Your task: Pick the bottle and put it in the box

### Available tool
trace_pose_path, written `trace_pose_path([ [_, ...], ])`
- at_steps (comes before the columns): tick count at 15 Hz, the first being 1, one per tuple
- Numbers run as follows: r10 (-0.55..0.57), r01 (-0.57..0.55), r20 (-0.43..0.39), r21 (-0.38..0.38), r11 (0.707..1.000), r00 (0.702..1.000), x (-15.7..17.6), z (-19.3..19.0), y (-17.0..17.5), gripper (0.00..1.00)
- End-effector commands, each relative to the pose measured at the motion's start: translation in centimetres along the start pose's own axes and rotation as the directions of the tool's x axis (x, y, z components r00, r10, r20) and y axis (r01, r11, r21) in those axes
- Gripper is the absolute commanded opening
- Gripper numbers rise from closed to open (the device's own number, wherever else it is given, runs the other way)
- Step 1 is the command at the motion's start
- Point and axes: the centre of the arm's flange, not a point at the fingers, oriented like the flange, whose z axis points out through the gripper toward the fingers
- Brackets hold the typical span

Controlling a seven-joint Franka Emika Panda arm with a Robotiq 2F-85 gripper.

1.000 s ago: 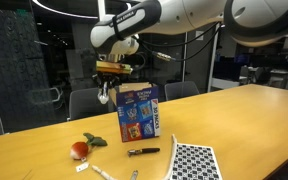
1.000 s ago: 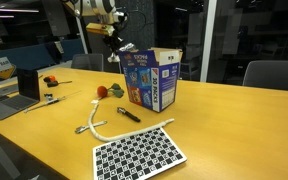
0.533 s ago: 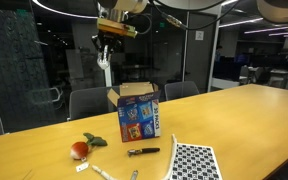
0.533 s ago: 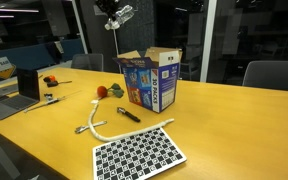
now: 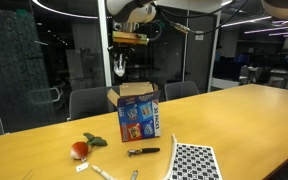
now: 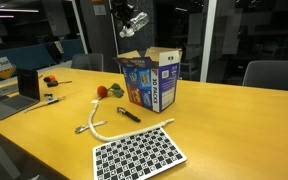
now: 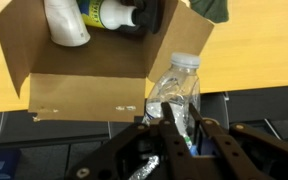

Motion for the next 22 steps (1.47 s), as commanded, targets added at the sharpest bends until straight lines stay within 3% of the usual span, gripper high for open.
trace_pose_path([
  [1,0.014,-0.012,0.037,-0.049,0.999,0.999,-1.7,3.9,2.8,0.14],
  [7,0.056,-0.042,0.133,-0.102,0.994,0.99,-3.6,9.4,6.5,0.14],
  [8,0.065,-0.049,0.152,-0.105,0.993,0.986,-3.9,9.8,6.8,0.18],
  [9,0.067,-0.049,0.165,-0.111,0.993,0.984,-4.1,10.3,7.1,0.44],
  [11,0.067,-0.046,0.178,-0.118,0.992,0.982,-4.5,10.8,7.5,0.47],
  [17,0.072,-0.047,0.202,-0.127,0.991,0.977,-5.2,11.3,7.9,0.93],
  [19,0.071,-0.045,0.2,-0.13,0.991,0.977,-5.2,10.9,8.0,1.0],
  [22,0.076,-0.051,0.213,-0.119,0.992,0.974,-5.6,11.1,8.0,1.0],
])
